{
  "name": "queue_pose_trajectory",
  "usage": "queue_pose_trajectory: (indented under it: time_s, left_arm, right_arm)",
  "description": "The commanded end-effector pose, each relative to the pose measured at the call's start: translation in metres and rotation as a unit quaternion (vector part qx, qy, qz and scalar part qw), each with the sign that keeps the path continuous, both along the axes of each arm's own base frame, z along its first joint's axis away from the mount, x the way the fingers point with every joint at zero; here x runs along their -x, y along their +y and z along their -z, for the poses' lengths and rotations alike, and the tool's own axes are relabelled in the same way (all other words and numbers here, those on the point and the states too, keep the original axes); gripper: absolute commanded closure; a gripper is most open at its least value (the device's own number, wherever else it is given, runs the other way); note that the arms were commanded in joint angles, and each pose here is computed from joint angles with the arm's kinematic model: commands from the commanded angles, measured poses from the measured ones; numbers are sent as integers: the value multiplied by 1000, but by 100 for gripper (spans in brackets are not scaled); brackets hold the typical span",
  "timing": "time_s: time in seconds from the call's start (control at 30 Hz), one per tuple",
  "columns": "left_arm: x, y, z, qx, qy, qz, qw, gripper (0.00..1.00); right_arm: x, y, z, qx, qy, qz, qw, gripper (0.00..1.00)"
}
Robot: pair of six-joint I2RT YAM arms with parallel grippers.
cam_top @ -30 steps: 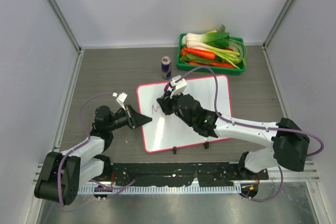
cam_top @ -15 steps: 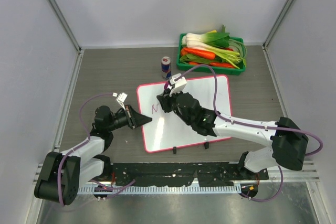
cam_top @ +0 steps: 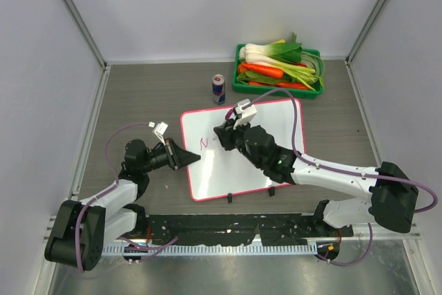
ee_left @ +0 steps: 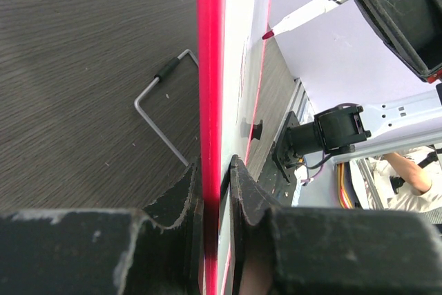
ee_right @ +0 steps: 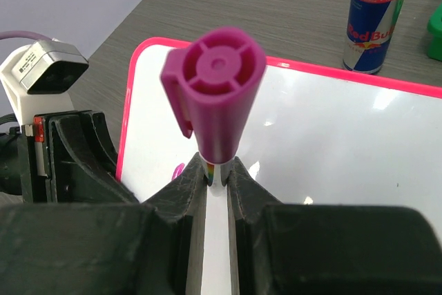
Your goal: Write a sentence on the whiteboard
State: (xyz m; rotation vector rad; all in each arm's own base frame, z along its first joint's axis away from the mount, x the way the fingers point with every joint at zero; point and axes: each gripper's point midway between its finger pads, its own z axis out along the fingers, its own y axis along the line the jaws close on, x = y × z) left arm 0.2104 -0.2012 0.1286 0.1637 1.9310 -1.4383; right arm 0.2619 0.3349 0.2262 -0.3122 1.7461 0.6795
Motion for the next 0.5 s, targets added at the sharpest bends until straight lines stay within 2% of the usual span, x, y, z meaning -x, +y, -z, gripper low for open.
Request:
queue_pose_trajectory:
  time_s: [0.0, 0.47]
  left_arm:
    - [-7, 5, 12, -35, -30, -19, 999, 100]
    - [-7, 5, 13, -35, -27, -20, 999, 100]
  right_arm:
    - [-1, 0, -15, -34, -11, 6, 999, 99]
    - [5, 15, -14, -67, 2, -24, 997, 99]
